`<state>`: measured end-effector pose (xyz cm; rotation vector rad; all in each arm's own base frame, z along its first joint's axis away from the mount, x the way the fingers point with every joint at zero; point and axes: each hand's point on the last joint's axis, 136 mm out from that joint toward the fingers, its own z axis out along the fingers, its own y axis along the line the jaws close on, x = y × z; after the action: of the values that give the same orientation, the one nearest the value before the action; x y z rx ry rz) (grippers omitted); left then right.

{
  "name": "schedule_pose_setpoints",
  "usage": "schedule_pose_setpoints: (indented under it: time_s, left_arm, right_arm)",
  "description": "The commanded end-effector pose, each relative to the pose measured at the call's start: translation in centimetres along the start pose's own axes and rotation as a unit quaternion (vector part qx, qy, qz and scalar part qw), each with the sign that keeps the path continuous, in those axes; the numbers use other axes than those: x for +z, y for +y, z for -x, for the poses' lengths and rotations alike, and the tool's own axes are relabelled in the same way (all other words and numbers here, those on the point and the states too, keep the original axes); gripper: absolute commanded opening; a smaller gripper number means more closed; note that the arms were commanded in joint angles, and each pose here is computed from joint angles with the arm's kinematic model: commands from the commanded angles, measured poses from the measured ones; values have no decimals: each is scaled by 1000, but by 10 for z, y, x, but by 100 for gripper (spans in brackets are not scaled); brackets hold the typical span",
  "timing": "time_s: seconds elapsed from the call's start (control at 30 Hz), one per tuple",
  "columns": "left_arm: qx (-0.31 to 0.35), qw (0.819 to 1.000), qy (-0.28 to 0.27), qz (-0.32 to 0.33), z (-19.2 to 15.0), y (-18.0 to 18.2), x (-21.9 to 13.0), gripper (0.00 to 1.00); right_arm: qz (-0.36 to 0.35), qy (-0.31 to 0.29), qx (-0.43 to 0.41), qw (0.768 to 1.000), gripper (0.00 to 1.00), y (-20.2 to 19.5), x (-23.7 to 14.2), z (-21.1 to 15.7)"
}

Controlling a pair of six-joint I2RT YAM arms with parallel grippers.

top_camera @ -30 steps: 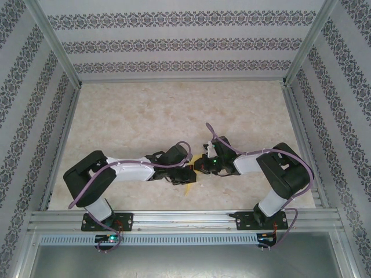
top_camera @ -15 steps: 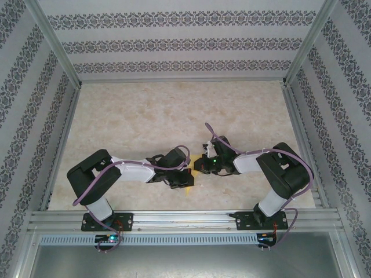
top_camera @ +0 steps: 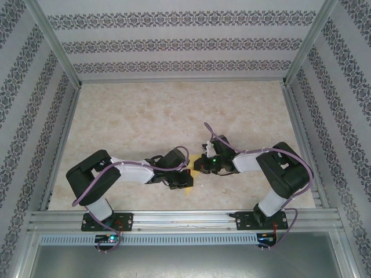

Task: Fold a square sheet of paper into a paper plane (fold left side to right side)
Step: Fold the wing for the fifth time at the center of the table.

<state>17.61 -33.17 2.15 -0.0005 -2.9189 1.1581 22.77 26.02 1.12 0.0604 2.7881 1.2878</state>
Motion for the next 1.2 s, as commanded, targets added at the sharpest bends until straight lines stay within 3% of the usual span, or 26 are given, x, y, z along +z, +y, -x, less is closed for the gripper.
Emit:
schedule_pose_setpoints:
  time_s: [0.0, 0.63, 0.93, 1.17]
  left_arm:
    - [-10, 1000, 1, 14, -5, 9, -6, 2]
    - [-13, 999, 2, 51, -21, 34, -17, 2]
    - [22, 999, -28, 18, -11, 3, -37, 2]
    - [44, 999, -5, -23, -11, -26, -24, 2]
  right_arm:
    - [-134, 25, 45, 990, 0, -75, 5, -28]
    - [-147, 32, 41, 988, 0, -79, 2, -29]
    - [-145, 31, 42, 988, 0, -77, 2, -28]
    - [-148, 34, 43, 988, 0, -79, 2, -30]
